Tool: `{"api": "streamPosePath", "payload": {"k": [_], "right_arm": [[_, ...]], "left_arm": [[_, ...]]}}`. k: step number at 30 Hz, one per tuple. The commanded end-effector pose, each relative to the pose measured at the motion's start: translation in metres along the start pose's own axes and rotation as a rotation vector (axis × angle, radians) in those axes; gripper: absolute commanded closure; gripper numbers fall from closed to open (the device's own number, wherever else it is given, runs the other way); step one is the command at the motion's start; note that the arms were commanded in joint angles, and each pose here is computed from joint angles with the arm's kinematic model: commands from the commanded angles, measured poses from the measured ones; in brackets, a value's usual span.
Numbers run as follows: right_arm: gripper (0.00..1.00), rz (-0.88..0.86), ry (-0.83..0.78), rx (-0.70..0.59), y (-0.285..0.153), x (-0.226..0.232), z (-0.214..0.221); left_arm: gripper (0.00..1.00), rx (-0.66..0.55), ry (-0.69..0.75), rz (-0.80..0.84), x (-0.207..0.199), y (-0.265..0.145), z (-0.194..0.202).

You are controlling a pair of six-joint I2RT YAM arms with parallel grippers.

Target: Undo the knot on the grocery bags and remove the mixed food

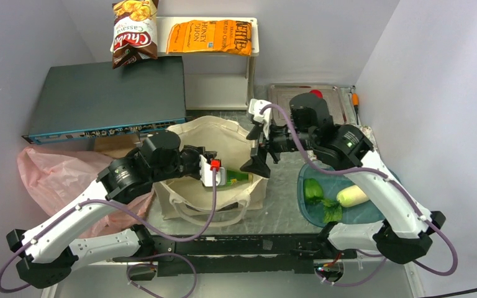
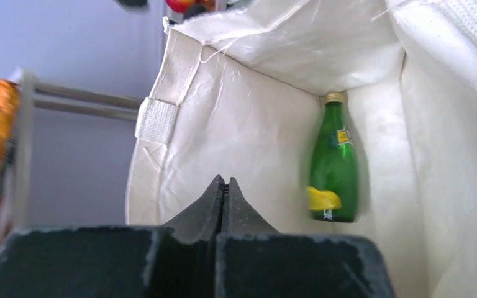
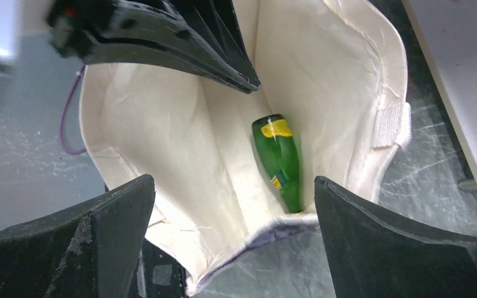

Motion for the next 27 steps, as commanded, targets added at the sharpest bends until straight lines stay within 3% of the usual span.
{"api": "streamPosePath", "payload": {"k": [1, 3, 7, 9, 11, 15, 20, 23, 27], "right_arm": [[0.01, -0.053, -0.1, -0.009, 0.018, -0.005, 0.0], [0.02, -0.049, -0.13, -0.031, 0.03, -0.01, 0.008], [0.03, -0.029, -0.07, -0.085, 0.037, -0.015, -0.004], [0.06, -0.107, -0.089, -0.016, 0.041, -0.009, 0.007], [0.12, -0.103, -0.062, 0.058, 0.049, -0.012, 0.028], [0.33, -0.122, -0.163, 0.29, 0.065, -0.011, 0.076], [0.26, -0.136, -0.252, 0.516, 0.077, 0.013, 0.131], [0.14, -0.141, -0.287, 0.551, 0.085, 0.026, 0.152], [0.1, -0.191, -0.254, 0.587, 0.089, 0.036, 0.177]], "left_arm": [[1.0, -0.015, 0.145, -0.031, 0.017, -0.008, -0.014], [1.0, -0.005, 0.159, -0.008, 0.012, -0.008, -0.011], [1.0, -0.085, 0.054, 0.077, 0.001, -0.018, -0.015], [0.95, -0.107, 0.0, 0.171, -0.015, -0.02, -0.013], [0.79, -0.106, -0.038, 0.276, -0.037, -0.019, -0.006], [0.78, -0.129, -0.001, 0.466, -0.077, -0.029, 0.005], [0.75, -0.172, 0.061, 0.573, -0.115, -0.04, 0.013], [0.63, -0.189, 0.116, 0.598, -0.129, -0.046, 0.017], [0.56, -0.224, 0.194, 0.635, -0.14, -0.058, 0.022]]}}
Point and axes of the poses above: each gripper's point midway between its finger pads, its own y axis out along the fingers, its own x axis along the line the jaws close on, z = x × y, the point moved 7 cm from there along -y, back along the fingers, and after that the axes turned 1 degree about -y, right-handed, at the moved point
